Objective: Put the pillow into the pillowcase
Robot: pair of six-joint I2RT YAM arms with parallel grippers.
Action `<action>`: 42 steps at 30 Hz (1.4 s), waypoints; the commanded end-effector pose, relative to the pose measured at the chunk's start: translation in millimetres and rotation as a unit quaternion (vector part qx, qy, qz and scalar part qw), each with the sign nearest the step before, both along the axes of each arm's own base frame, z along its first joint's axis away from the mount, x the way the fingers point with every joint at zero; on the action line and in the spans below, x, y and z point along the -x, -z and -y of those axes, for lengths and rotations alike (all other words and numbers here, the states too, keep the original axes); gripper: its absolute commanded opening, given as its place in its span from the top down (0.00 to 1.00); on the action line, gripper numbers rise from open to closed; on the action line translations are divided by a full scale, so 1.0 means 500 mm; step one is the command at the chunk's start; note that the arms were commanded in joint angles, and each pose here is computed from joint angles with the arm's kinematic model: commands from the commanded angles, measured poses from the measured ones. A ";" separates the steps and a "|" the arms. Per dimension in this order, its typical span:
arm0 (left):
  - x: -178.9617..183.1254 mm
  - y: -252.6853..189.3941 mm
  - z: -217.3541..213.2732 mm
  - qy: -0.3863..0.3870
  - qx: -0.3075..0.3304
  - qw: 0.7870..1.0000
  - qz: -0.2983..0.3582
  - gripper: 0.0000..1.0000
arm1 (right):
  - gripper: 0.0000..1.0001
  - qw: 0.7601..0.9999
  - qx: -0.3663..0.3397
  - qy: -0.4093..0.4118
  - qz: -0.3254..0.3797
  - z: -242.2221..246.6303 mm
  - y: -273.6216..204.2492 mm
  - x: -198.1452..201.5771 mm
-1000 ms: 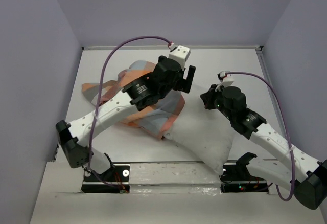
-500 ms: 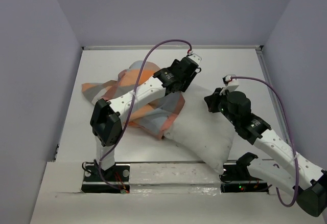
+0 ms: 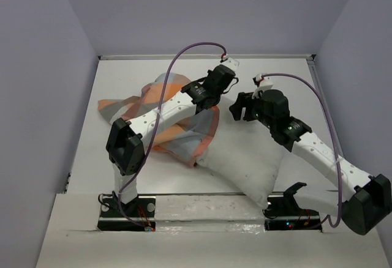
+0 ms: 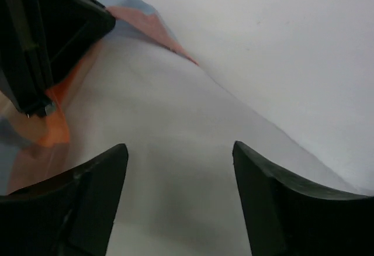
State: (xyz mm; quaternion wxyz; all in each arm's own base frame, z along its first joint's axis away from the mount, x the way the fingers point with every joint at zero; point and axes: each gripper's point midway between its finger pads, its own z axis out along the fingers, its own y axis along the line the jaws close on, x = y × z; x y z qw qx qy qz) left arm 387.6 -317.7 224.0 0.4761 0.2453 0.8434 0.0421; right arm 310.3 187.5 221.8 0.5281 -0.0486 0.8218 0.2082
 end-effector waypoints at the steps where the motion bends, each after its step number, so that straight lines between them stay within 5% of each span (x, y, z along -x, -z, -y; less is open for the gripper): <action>1: 0.003 -0.148 -0.003 -0.001 0.094 0.993 0.074 1.00 | 0.17 0.992 0.015 -0.099 0.080 -0.052 -0.101 -0.047; 2: 0.010 -0.174 0.001 0.008 0.121 0.989 0.082 1.00 | 0.08 0.991 0.019 -0.109 0.079 -0.050 -0.095 -0.053; 5: 0.025 -0.218 0.015 0.026 0.175 0.980 0.088 1.00 | 0.02 0.991 0.009 -0.126 0.037 -0.052 -0.040 -0.079; 11: 0.054 -0.275 0.055 0.071 0.272 0.956 0.082 1.00 | 0.14 0.971 -0.075 -0.221 -0.049 -0.132 0.044 -0.032; 14: 0.064 -0.291 0.071 0.089 0.320 0.941 0.070 1.00 | 0.45 0.935 -0.161 -0.312 -0.051 -0.171 0.006 0.055; 15: 0.072 -0.288 0.082 0.104 0.333 0.936 0.057 1.00 | 0.73 0.911 -0.187 -0.364 -0.047 -0.182 -0.022 0.099; 17: 0.093 -0.293 0.106 0.131 0.367 0.920 0.037 1.00 | 1.00 0.883 -0.226 -0.411 -0.029 -0.191 -0.066 0.139; 22: 0.176 -0.332 0.145 0.191 0.459 0.867 -0.007 1.00 | 1.00 0.899 -0.228 -0.368 0.071 -0.178 -0.173 0.106; 27: 0.266 -0.335 0.177 0.234 0.494 0.836 -0.047 1.00 | 1.00 0.904 -0.258 -0.305 0.149 -0.173 -0.241 0.036; 36: 0.419 -0.393 0.270 0.302 0.576 0.752 -0.109 1.00 | 1.00 0.919 -0.334 -0.179 0.112 -0.182 -0.137 -0.121; 42: 0.368 -0.371 0.295 0.251 0.602 0.750 -0.110 1.00 | 1.00 0.933 -0.348 -0.079 0.050 -0.161 -0.067 -0.149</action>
